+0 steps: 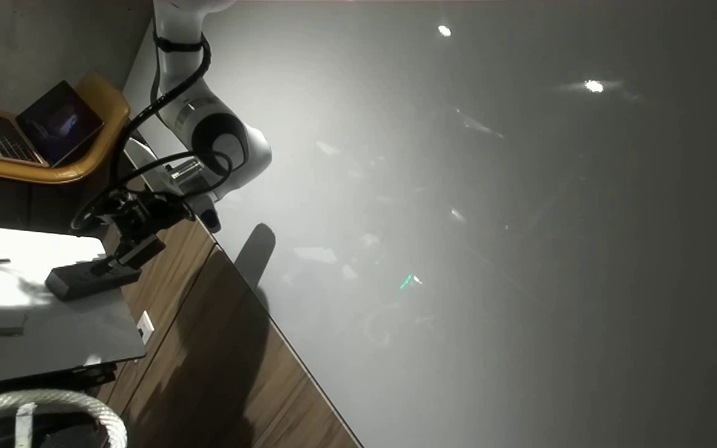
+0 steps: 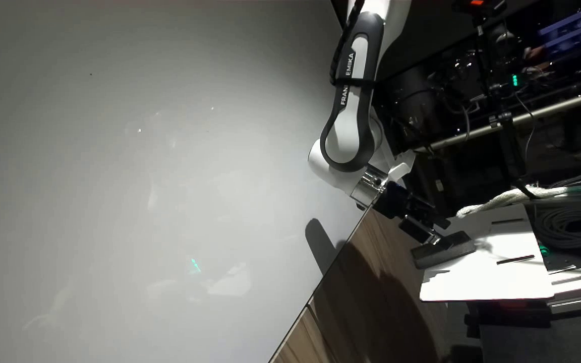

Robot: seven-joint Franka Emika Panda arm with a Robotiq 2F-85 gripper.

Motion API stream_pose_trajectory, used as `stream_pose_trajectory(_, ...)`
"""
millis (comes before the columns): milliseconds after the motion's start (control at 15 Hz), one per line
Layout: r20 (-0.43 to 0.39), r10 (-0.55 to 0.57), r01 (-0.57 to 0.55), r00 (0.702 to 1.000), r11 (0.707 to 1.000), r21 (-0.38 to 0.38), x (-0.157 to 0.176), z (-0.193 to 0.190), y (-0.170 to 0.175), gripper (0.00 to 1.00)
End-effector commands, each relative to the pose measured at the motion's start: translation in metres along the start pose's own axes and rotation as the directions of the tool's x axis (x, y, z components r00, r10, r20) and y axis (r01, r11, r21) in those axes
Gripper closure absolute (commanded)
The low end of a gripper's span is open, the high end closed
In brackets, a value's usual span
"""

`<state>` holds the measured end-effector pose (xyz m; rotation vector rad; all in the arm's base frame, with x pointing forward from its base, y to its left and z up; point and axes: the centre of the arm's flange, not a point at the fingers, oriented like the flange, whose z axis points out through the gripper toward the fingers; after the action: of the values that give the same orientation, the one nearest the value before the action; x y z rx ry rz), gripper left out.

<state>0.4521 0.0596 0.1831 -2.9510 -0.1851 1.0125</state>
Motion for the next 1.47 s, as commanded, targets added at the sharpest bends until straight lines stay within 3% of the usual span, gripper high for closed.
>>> stream_pose_trajectory(0, 0.016, -0.012, 0.011, 1.0, 1.0, 0.023, -0.011, -0.004, 0.007, 0.0)
stream_pose_trajectory(467, 0.044, -0.011, 0.01, 0.999, 0.999, 0.037, -0.007, 0.015, 0.021, 0.0)
stream_pose_trajectory(1400, 0.069, -0.058, 0.056, 0.996, 0.998, 0.03, -0.006, 0.029, 0.003, 0.0)
